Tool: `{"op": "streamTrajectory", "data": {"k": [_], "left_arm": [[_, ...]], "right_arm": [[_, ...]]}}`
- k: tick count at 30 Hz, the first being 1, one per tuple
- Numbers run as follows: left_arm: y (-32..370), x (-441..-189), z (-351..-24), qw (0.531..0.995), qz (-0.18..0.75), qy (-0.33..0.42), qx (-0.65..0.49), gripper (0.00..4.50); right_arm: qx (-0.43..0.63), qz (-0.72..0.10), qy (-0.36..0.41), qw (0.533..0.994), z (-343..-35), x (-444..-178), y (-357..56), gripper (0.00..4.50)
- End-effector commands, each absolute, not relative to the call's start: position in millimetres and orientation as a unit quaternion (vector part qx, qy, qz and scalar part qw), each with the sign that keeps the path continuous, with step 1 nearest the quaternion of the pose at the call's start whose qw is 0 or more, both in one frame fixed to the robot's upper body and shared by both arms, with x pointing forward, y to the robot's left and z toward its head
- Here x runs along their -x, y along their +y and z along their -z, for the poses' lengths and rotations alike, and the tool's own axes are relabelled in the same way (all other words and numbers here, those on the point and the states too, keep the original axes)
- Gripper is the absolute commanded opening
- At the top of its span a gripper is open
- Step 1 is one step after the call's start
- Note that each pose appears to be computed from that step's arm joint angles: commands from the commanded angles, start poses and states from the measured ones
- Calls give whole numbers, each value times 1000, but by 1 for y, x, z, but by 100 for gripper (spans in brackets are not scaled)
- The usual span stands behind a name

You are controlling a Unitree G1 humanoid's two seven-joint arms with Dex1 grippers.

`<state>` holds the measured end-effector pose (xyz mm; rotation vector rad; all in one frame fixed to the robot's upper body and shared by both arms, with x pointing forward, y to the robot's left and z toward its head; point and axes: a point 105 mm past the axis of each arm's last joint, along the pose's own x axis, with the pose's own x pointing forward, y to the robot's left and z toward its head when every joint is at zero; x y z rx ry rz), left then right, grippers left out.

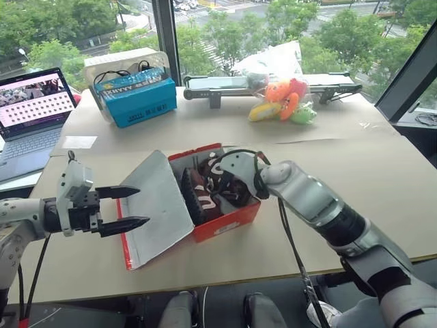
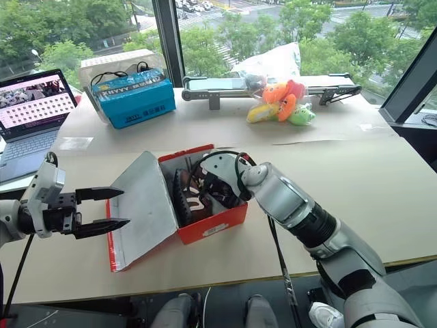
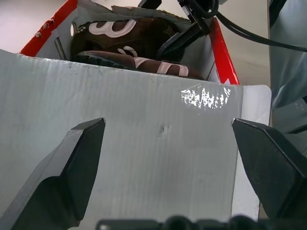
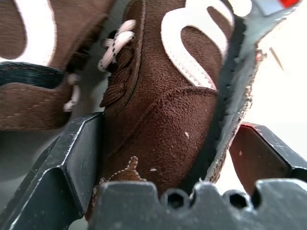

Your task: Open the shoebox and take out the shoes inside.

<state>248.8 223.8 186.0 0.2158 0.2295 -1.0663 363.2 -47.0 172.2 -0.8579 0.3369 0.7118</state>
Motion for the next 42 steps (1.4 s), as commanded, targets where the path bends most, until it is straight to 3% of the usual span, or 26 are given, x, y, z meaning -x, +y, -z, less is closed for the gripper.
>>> {"op": "streamTrajectory", "data": {"k": [1,8,14,28,31,42], "left_arm": [[222,-247,-194,848,508,97,-118,450],[221,-247,-194,847,509,95,-117,450],[221,-248,-194,846,510,96,-119,450],[220,-246,-194,846,512,95,-116,450],[221,-245,-194,846,511,95,-117,450],[222,-246,-195,848,508,93,-118,450]], "right_arm": [[429,-312,94,843,-208,-364,-45,446],[437,-313,81,839,-215,-357,-46,446],[436,-361,79,820,-193,-355,-20,446],[486,-394,117,771,-146,-388,-21,446],[480,-407,123,767,-140,-385,-18,375],[441,-432,133,776,-137,-375,-9,43]]}}
